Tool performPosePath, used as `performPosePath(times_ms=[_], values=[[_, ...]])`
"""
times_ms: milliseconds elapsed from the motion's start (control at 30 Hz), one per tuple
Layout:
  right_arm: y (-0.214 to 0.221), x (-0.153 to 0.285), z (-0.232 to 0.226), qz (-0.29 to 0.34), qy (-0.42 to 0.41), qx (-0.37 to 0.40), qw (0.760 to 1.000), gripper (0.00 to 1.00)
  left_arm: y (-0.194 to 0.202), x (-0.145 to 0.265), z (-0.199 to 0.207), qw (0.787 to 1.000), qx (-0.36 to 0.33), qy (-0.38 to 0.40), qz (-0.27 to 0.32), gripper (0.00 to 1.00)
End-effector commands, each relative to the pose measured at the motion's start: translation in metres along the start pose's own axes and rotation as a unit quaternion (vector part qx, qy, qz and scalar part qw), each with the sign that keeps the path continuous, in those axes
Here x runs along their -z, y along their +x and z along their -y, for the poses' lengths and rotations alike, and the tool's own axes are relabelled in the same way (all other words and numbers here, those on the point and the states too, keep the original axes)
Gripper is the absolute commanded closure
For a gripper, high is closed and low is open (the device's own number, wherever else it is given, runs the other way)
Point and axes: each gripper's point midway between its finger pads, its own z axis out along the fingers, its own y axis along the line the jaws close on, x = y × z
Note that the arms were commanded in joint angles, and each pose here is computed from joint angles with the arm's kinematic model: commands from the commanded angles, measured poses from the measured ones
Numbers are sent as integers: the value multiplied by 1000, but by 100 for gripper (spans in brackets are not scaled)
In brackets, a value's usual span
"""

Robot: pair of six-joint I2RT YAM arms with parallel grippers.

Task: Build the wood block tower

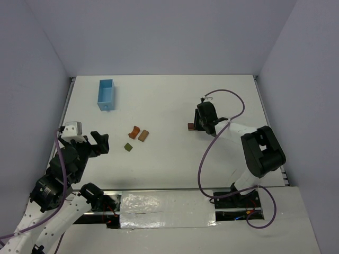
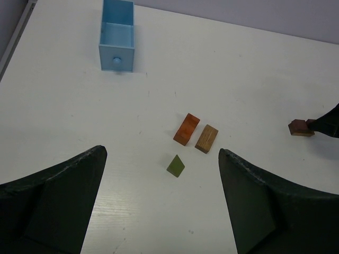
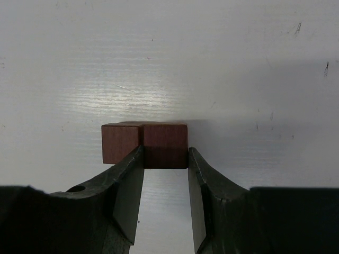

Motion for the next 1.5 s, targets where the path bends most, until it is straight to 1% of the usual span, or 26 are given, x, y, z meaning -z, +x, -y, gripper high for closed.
performPosePath(times_ms=[0,400,467,633,1000,1333,1467], values=[[-18,4,-1,22,2,-7,1000,67,-10,-2,4,1000,-4,8,18,1],[-15,4,0,19,4,-10,1000,63,-8,-2,6,1000,-7,13,14,0],[-15,4,-1,18,3,-9,1000,60,-8,-3,6,1000,-7,13,14,1],[-15,5,0,19,5,-10,1000,56,-8,-2,7,1000,-6,15,14,1],[-13,4,0,15,5,-11,1000,52,-7,-3,8,1000,-9,18,11,1],[-16,7,3,21,0,-19,1000,52,-7,-3,9,1000,-9,21,11,1],[-16,7,2,15,-16,-30,999,52,-6,-3,9,1000,-10,22,10,1]])
